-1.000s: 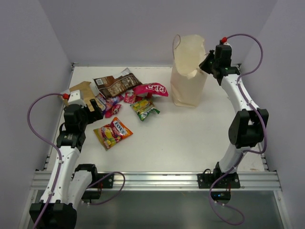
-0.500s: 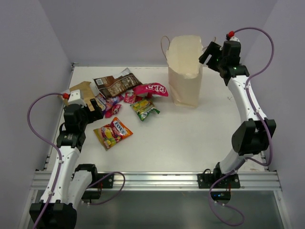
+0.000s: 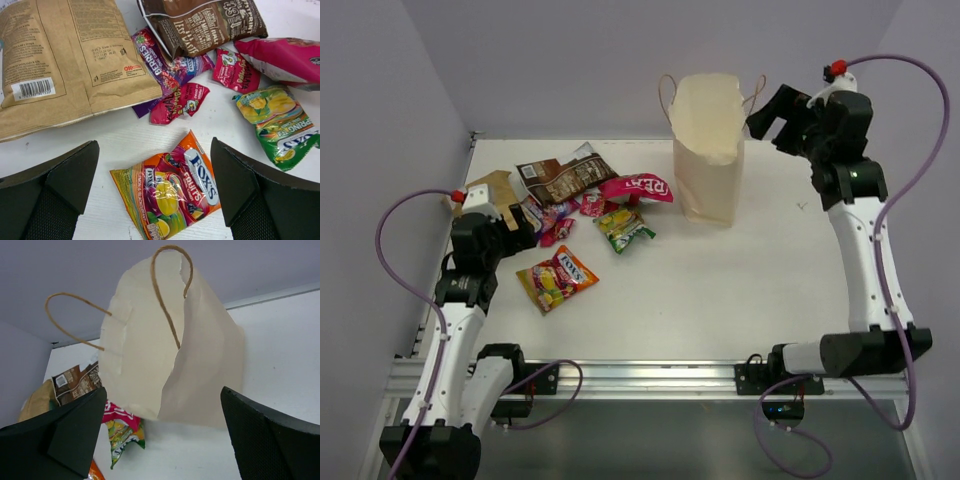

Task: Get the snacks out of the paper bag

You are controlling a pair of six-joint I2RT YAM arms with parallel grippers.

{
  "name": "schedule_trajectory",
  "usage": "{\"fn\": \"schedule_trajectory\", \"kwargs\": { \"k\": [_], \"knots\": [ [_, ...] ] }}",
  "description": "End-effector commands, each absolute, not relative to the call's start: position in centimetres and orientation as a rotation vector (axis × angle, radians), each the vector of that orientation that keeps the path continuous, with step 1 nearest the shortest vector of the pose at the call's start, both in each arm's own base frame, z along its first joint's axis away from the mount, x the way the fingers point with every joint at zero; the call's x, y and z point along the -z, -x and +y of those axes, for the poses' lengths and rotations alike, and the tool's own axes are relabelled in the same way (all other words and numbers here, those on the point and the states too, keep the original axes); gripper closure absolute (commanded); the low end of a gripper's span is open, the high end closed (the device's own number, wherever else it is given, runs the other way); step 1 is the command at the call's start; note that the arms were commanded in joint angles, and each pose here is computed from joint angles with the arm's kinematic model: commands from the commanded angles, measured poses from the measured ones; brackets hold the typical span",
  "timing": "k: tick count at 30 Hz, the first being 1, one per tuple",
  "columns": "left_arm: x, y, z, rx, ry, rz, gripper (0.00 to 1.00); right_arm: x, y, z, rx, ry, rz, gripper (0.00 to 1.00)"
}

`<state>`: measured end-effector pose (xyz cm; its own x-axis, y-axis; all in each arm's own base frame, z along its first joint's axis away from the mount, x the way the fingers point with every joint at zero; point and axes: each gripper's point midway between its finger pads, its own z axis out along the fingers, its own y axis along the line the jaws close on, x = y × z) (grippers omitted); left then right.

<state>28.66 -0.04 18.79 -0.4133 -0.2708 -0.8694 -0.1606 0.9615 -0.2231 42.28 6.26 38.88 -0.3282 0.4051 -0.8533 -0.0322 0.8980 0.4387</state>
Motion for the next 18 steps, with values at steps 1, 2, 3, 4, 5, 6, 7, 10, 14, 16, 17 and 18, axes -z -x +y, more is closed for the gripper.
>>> {"fn": "schedule_trajectory", "kwargs": {
  "k": [1, 2, 3, 4, 5, 6, 7, 10, 14, 16, 17, 18],
  "knots": [
    [-26.8, -28.9, -0.7, 0.172, 0.268, 1.877, 0.0, -43.5, -36.1, 6.3, -0.47, -0.192, 1.755, 0.01],
    [-28.2, -28.6, -0.7, 0.174, 0.265, 1.859, 0.0, -44.8, -33.6, 6.0, -0.455, -0.172, 1.709, 0.01],
    [-29.0, -28.0, -0.7, 0.172, 0.265, 1.867, 0.0, -45.2, -32.2, 5.7, -0.438, -0.171, 1.692, 0.01],
    [-30.4, -27.6, -0.7, 0.162, 0.247, 1.849, 0.0, -45.3, -31.1, 5.4, -0.423, -0.167, 1.681, 0.01],
    [-34.1, -26.9, -0.6, 0.161, 0.23, 1.782, 0.0, -46.9, -28.4, 5.0, -0.403, -0.149, 1.618, 0.01],
    [-34.9, -26.2, -0.6, 0.153, 0.223, 1.79, 0.0, -47.2, -27.0, 4.5, -0.38, -0.156, 1.601, 0.01],
    [-36.5, -25.6, -0.5, 0.144, 0.207, 1.765, 0.0, -47.6, -25.8, 4.2, -0.363, -0.151, 1.577, 0.01],
    [-42.4, -23.0, -0.4, 0.13, 0.166, 1.643, 0.0, -49.8, -20.8, 2.5, -0.283, -0.157, 1.445, 0.01],
    [-48.1, -19.3, -0.2, 0.096, 0.126, 1.511, 0.0, -51.5, -15.0, 0.2, -0.167, -0.17, 1.282, 0.01],
    [-50.0, -17.4, -0.4, 0.104, 0.103, 1.464, 0.0, -52.7, -11.5, -0.4, -0.159, -0.174, 1.168, 0.01],
    [-50.7, -16.5, -0.3, 0.101, 0.101, 1.44, 0.0, -52.3, -11.0, -0.4, -0.153, -0.157, 1.151, 0.01],
    [-51.0, -16.0, -0.2, 0.098, 0.102, 1.43, 0.0, -53.1, -9.9, -0.3, -0.158, -0.138, 1.097, 0.01]
  ]
}}
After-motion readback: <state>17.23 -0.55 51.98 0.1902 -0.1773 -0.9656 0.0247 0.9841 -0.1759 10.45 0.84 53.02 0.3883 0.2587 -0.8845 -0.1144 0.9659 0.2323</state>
